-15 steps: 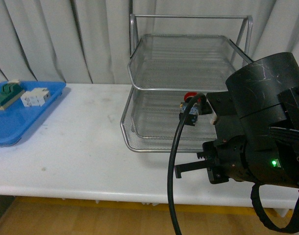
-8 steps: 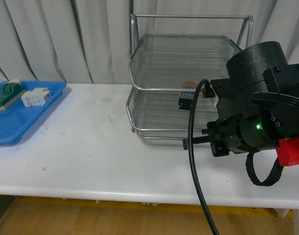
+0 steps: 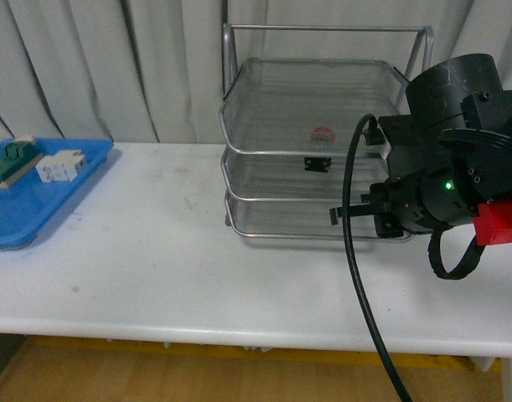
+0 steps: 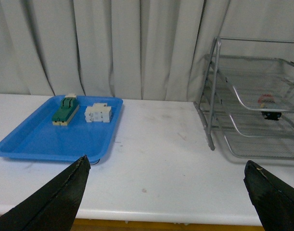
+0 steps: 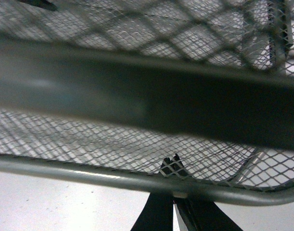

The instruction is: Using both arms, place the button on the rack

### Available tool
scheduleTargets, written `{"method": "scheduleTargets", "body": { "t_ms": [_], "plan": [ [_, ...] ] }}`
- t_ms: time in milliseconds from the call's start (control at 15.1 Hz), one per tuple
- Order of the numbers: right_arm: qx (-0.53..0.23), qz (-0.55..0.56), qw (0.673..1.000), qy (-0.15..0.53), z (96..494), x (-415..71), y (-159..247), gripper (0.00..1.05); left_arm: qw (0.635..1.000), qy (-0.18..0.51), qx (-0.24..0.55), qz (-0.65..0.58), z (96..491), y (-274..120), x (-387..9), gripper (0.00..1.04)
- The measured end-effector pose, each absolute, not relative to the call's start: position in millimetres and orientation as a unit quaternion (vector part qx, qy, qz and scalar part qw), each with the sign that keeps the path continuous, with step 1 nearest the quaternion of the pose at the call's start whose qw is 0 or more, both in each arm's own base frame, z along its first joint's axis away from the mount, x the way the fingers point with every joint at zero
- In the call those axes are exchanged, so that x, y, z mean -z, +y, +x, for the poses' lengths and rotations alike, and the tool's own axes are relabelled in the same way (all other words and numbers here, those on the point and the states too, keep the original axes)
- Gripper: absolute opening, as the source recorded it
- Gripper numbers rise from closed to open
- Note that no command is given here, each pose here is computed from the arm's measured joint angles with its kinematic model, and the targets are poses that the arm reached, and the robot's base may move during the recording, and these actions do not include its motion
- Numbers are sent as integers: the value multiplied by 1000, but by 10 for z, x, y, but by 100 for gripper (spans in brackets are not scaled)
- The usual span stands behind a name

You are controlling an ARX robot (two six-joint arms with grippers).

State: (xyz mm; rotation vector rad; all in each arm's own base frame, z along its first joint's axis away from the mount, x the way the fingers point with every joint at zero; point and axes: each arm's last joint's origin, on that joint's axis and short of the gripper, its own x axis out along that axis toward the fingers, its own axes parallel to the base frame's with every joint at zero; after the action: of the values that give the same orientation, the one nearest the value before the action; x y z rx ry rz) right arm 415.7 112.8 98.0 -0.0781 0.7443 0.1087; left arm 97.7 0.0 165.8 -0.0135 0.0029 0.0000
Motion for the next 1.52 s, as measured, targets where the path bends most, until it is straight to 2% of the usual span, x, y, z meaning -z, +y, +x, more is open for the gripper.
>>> {"method": "scheduleTargets", "body": {
  "t_ms": [529,860,993,1257,1324,1390,1522],
  "plan": [
    [-44,-39,937,345,4213,-961,1081,2,1000,1,0,-7,977,0,-1658,98],
    [-71,-37,930,358,3962,-1011,1100,2,1000,1,0,-7,977,0,-1658,98],
    [-140,32,948,283,3286,-1526,1071,2,1000,1,0,-7,977,0,-1658,98],
    [-119,75,979,147,2513,-2032,650,2,1000,1,0,-7,977,0,-1658,98],
    [-103,63,987,107,2335,-2088,561,2,1000,1,0,-7,977,0,-1658,98],
    [-42,39,998,31,2156,-2127,451,2,1000,1,0,-7,977,0,-1658,98],
    [7,11,999,29,1795,-2054,197,2,1000,2,0,-7,977,0,-1657,98]
  ]
}}
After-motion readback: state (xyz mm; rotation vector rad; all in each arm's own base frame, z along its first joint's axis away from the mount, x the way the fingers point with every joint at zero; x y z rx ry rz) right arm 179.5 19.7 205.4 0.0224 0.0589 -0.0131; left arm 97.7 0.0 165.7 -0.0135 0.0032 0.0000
